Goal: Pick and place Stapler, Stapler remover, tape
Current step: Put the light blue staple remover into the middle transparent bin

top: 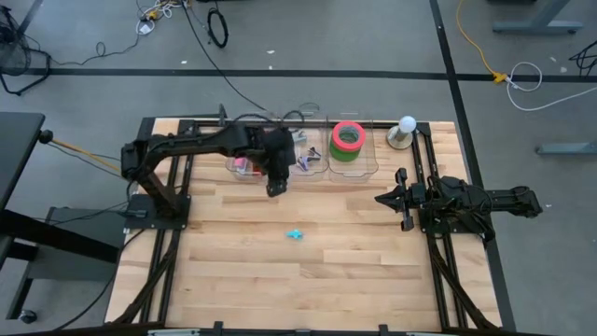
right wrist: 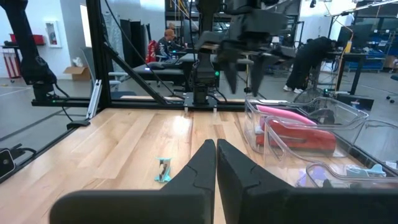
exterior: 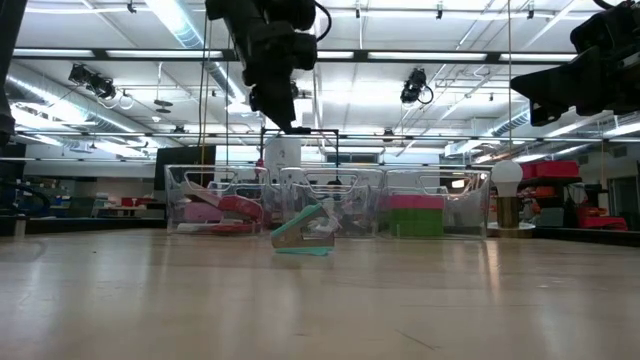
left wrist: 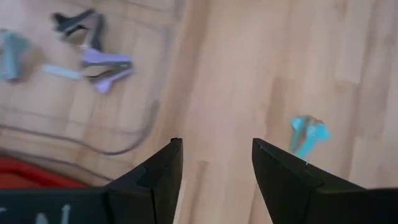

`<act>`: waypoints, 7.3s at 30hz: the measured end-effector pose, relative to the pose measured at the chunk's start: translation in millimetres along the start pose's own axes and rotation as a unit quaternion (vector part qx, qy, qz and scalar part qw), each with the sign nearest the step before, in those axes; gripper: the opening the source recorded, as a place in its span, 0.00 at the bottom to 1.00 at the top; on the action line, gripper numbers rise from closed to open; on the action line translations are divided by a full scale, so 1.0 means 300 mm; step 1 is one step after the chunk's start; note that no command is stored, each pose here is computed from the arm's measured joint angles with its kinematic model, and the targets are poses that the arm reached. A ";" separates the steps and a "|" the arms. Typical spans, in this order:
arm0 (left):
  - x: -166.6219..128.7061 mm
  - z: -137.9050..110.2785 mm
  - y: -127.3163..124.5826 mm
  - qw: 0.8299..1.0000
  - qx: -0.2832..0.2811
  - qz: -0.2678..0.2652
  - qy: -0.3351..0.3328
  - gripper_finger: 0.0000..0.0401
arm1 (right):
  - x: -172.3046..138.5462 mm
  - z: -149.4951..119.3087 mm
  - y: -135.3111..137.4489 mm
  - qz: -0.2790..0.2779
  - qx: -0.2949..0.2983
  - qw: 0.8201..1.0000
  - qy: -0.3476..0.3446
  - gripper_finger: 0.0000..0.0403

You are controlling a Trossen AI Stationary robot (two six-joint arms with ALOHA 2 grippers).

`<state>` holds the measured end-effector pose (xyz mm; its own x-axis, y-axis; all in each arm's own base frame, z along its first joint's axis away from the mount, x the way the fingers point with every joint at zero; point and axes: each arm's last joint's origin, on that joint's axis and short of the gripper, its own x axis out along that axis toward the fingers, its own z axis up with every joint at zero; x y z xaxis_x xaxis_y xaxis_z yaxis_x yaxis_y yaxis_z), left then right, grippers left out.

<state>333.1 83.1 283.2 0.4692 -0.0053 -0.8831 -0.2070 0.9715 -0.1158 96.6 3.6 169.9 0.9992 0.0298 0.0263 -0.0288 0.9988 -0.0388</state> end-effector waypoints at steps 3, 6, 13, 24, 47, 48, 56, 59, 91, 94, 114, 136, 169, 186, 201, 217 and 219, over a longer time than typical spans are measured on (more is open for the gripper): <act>0.005 -0.004 -0.045 1.000 0.029 -0.009 0.005 0.49 | 0.000 0.000 0.000 0.000 0.000 1.000 0.000 0.04; 0.009 -0.008 -0.094 0.999 0.048 -0.019 0.009 0.49 | 0.000 0.000 0.000 0.000 0.000 1.000 0.000 0.04; 0.016 -0.026 -0.204 0.997 0.063 -0.040 0.018 0.49 | 0.000 0.000 0.000 0.000 0.000 1.000 0.000 0.04; 0.017 -0.062 -0.346 0.995 0.071 -0.067 0.032 0.49 | 0.000 0.000 0.000 0.000 0.000 1.000 0.000 0.04; 0.110 -0.149 -0.512 0.988 0.142 -0.066 0.004 0.49 | 0.000 0.000 0.000 0.000 0.000 1.000 0.000 0.04; 0.121 -0.158 -0.509 0.988 0.142 -0.066 0.007 0.49 | 0.000 0.000 0.000 0.000 0.000 1.000 0.000 0.04; 0.200 -0.210 -0.492 0.988 0.141 -0.069 -0.006 0.49 | 0.000 0.000 0.000 0.000 0.000 1.000 0.000 0.04; 0.226 -0.231 -0.484 0.988 0.140 -0.070 -0.010 0.49 | 0.000 0.000 0.000 0.000 0.000 1.000 0.000 0.04; 0.358 -0.316 -0.359 0.993 0.074 -0.060 -0.072 0.49 | 0.000 0.000 0.000 0.000 0.000 1.000 0.000 0.04; 0.358 -0.312 -0.354 0.993 0.072 -0.060 -0.076 0.49 | 0.000 0.000 0.000 0.000 0.000 1.000 0.000 0.04; 0.388 -0.288 -0.381 0.993 0.082 -0.054 -0.065 0.49 | 0.000 0.000 0.000 0.000 0.000 1.000 0.000 0.04; 0.443 -0.319 -0.417 0.994 0.098 -0.051 -0.024 0.49 | 0.000 0.000 0.000 0.000 0.000 1.000 0.000 0.04; 0.451 -0.308 -0.428 0.994 0.086 -0.034 -0.054 0.34 | 0.000 0.000 0.000 0.000 0.000 1.000 0.000 0.04; 0.451 -0.308 -0.428 0.996 0.067 -0.035 -0.053 0.20 | 0.000 0.000 0.000 0.000 0.000 1.000 0.000 0.04; 0.451 -0.308 -0.428 0.996 0.060 -0.035 -0.053 0.16 | 0.000 0.000 0.000 0.000 0.000 1.000 0.000 0.04; 0.424 -0.265 -0.440 0.996 0.071 -0.029 -0.048 0.14 | 0.000 0.000 0.000 0.000 0.000 1.000 0.000 0.04; 0.409 -0.241 -0.442 0.995 0.084 -0.015 -0.051 0.14 | 0.000 0.000 0.000 0.000 0.000 1.000 0.000 0.04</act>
<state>356.0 -63.5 157.4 0.5600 -0.0183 -0.8283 -0.0501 0.9972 -0.0560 96.6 3.6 169.8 0.9992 0.0295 0.0260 -0.0285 0.9988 -0.0388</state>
